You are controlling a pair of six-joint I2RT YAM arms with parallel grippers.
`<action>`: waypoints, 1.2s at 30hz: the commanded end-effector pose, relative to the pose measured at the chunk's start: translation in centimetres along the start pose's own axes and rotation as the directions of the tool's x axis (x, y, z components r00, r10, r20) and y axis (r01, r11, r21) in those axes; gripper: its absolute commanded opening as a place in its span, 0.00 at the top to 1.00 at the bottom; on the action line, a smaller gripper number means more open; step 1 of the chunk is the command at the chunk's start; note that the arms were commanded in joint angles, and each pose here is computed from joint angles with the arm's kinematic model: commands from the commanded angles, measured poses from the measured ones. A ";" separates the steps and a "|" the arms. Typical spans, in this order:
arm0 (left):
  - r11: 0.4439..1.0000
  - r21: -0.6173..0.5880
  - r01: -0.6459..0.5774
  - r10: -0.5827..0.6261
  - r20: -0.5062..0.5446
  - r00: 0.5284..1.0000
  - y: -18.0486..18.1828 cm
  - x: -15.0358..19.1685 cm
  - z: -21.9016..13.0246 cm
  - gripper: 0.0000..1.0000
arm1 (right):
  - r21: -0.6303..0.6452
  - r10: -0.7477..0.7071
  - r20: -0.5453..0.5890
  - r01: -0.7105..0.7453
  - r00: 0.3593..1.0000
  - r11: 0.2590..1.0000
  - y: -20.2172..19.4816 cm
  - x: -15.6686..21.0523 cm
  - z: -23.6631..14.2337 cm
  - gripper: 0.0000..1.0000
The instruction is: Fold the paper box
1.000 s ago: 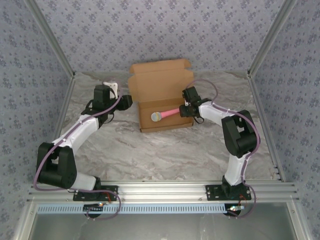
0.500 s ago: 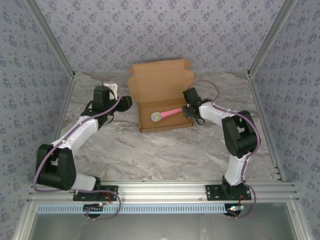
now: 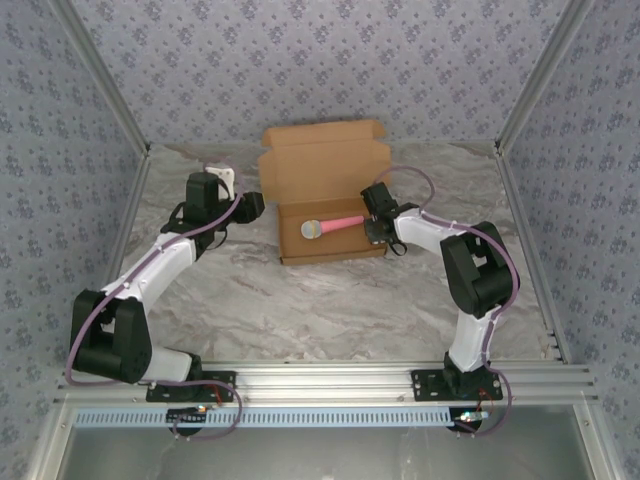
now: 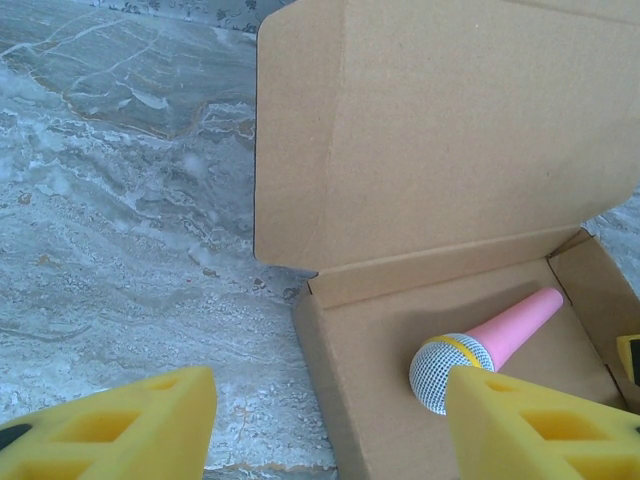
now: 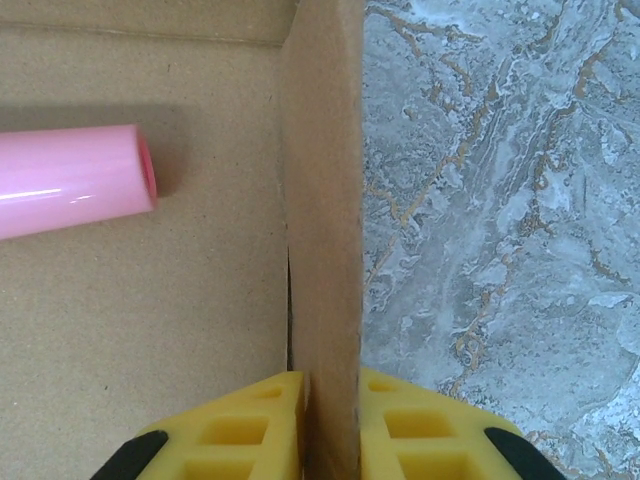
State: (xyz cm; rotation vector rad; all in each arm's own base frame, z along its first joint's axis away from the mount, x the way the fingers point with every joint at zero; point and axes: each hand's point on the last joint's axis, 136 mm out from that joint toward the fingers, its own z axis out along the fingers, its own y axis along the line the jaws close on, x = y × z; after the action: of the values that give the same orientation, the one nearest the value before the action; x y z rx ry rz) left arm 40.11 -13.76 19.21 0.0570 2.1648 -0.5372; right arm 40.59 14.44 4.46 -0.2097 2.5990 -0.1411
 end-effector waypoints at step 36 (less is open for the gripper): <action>0.990 0.113 -0.088 0.083 0.046 0.995 1.4 -5.8 8.7 0.25 | -0.182 0.173 0.350 -0.114 0.921 0.977 -5.6 -12.7 -10.4 0.23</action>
State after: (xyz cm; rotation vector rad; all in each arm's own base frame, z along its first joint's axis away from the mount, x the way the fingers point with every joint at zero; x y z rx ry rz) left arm 49.35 -13.95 16.86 0.1169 2.1540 -0.5577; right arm 45.24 11.57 18.27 -0.0650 2.2983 0.0162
